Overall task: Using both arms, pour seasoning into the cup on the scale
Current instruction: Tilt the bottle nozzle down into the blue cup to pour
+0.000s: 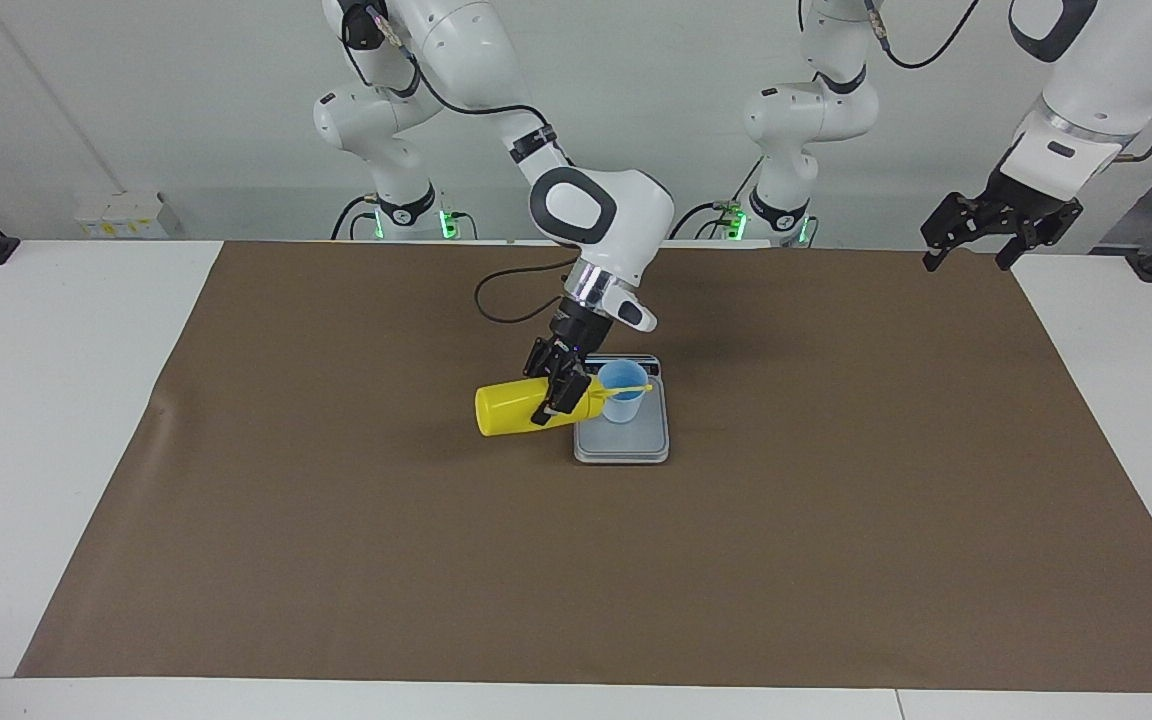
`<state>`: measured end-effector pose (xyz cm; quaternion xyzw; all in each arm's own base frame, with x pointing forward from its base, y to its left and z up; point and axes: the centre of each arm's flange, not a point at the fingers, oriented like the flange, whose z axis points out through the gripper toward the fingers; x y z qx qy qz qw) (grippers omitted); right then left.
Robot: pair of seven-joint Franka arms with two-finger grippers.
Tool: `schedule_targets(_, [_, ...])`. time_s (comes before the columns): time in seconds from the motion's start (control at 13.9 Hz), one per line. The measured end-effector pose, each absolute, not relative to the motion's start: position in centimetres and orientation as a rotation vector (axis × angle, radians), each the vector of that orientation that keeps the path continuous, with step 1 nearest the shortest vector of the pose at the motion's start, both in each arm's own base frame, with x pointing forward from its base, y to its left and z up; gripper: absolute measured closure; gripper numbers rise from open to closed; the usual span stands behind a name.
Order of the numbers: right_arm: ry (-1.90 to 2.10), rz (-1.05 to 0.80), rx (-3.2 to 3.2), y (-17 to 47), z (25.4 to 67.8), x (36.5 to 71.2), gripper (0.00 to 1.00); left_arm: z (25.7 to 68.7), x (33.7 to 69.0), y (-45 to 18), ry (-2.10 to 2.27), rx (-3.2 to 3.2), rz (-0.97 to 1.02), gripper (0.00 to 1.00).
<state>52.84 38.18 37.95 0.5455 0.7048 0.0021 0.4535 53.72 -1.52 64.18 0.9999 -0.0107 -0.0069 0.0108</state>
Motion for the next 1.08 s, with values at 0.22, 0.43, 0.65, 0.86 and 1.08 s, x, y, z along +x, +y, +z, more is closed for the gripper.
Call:
schedule_targets(0.22, [1.737, -0.002, 1.322, 38.7, 37.9, 52.3, 0.56, 64.2, 53.7, -1.5, -0.033, 3.12, -0.022, 0.0])
schedule_targets(0.43, [1.736, -0.013, 1.261, 39.5, 37.4, 51.3, 0.56, 64.2, 53.7, -1.5, -0.033, 3.12, -0.022, 0.0])
schedule_targets(0.65, [1.686, 0.015, 1.259, 39.3, 36.3, 50.8, 0.56, 64.2, 53.7, -1.5, -0.033, 3.12, -0.022, 0.0])
schedule_targets(0.86, [1.676, 0.017, 1.261, 39.0, 35.8, 50.6, 0.56, 64.2, 53.7, -1.5, -0.033, 3.12, -0.022, 0.0])
schedule_targets(1.08, [1.673, 0.022, 1.264, 39.0, 36.0, 50.6, 0.56, 64.2, 53.7, -1.5, -0.033, 3.12, -0.022, 0.0])
